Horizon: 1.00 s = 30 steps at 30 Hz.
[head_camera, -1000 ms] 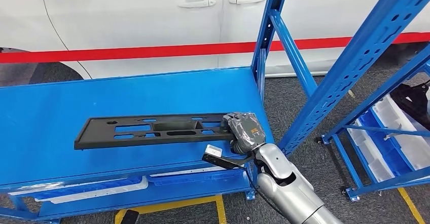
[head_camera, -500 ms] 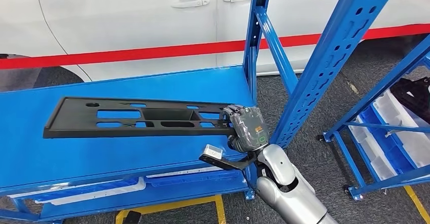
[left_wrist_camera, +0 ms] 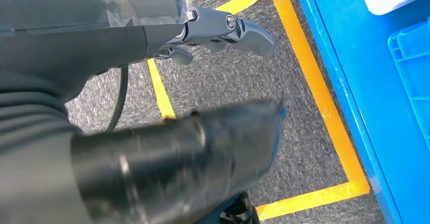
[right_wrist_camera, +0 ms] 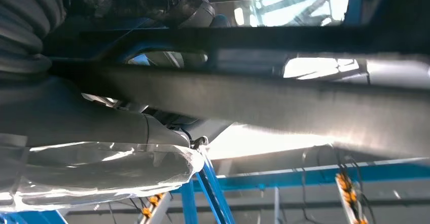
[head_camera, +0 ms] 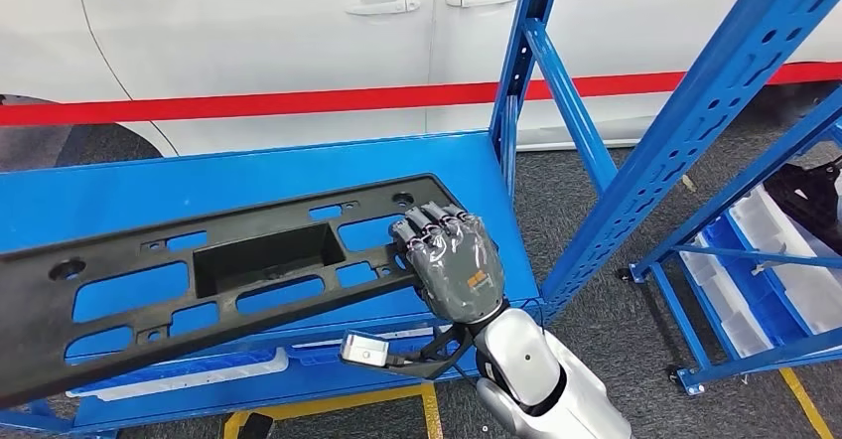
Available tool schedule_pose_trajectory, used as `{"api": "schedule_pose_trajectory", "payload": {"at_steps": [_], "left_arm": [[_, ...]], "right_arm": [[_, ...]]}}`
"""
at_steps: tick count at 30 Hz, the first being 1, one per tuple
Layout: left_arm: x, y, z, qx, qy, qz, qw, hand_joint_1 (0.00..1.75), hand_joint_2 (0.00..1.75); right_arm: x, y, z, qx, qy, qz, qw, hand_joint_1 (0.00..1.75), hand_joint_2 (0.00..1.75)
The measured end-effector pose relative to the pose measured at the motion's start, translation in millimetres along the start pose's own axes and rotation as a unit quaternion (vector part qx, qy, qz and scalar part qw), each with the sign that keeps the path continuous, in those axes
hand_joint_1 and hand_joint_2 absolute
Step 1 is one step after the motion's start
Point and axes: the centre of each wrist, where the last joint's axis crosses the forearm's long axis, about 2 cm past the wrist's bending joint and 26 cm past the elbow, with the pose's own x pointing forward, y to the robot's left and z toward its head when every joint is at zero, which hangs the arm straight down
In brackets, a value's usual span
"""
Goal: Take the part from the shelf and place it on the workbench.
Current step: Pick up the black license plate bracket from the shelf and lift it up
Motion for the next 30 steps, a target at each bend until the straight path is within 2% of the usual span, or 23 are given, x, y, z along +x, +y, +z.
{"api": "schedule_pose_trajectory", "payload": {"at_steps": [14,30], "left_arm": [[-3.3,0.5,1.4,-0.004,0.002,0.013,1.000,0.00,1.75],[-4.8,1.3,2.0,-0.004,0.005,0.014,1.000,0.00,1.75]], "right_arm": [[31.4,-11.6,-12.5,-0.032,-0.046,-0.007,0.998,1.75,1.75],[37.9,-12.4,-14.0,-0.035,-0.056,-0.010,0.998,1.75,1.75]]}}
